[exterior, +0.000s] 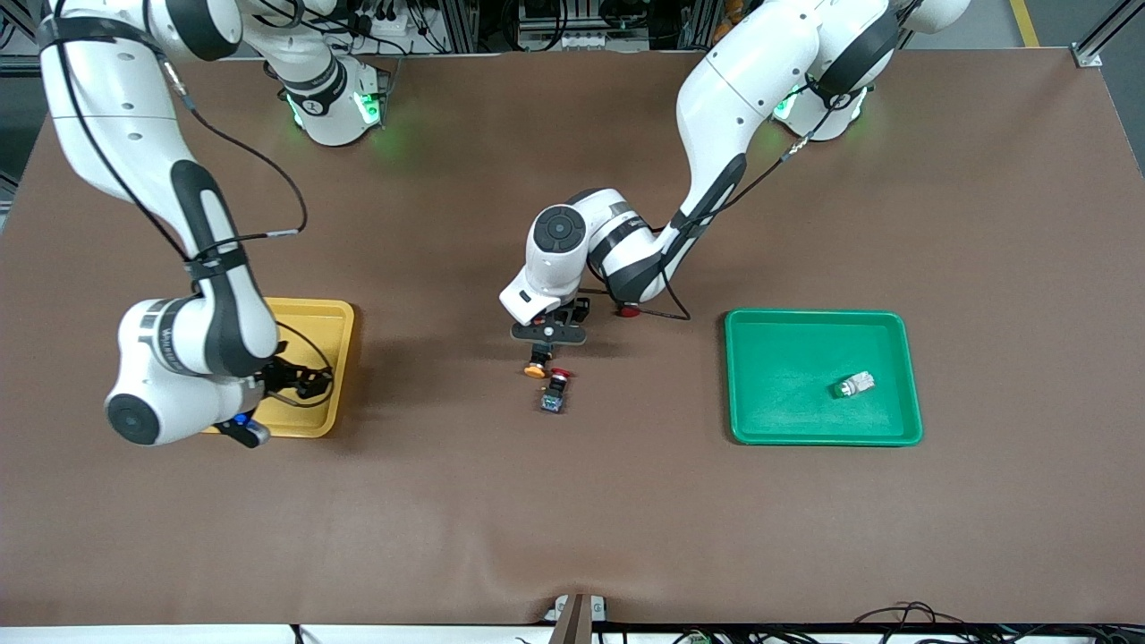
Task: Place green and yellow buttons in trays
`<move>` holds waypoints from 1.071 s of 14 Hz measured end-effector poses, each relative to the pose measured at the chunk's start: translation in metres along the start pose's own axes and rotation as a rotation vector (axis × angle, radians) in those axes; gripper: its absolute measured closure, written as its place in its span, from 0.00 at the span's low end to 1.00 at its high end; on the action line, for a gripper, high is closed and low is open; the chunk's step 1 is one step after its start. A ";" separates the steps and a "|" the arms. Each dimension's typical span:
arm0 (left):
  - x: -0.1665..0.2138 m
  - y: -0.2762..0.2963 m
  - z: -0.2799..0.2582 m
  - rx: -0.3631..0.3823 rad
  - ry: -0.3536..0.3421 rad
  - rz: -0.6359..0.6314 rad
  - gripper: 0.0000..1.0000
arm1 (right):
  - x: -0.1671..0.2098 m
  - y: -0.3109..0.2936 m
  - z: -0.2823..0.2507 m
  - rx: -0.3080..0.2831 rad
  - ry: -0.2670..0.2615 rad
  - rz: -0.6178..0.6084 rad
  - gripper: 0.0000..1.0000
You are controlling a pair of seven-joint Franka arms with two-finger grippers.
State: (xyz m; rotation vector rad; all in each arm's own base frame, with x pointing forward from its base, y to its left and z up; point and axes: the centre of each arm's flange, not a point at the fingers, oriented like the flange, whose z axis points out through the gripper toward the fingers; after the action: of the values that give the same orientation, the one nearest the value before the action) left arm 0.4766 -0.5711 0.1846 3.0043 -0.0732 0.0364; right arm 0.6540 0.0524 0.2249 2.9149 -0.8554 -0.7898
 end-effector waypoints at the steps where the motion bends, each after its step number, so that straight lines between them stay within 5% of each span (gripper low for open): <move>1: 0.004 -0.001 -0.005 0.003 0.003 -0.003 0.33 | -0.006 -0.009 0.002 0.013 -0.010 0.006 0.00; 7: 0.059 -0.043 -0.112 0.062 0.034 -0.086 0.33 | -0.047 -0.064 0.009 0.061 -0.040 0.065 0.00; 11: 0.092 -0.121 -0.172 0.096 0.065 -0.138 0.33 | -0.096 -0.131 0.019 0.075 0.050 0.008 0.00; 15: 0.116 -0.237 -0.162 0.166 0.004 -0.172 0.33 | -0.143 -0.187 0.024 0.142 0.166 -0.088 0.00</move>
State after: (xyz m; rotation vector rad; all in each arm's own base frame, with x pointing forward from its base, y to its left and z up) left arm 0.6008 -0.3204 0.3159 3.1634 0.1989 0.0330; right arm 0.6339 0.2875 0.2441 3.1056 -0.8055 -0.4993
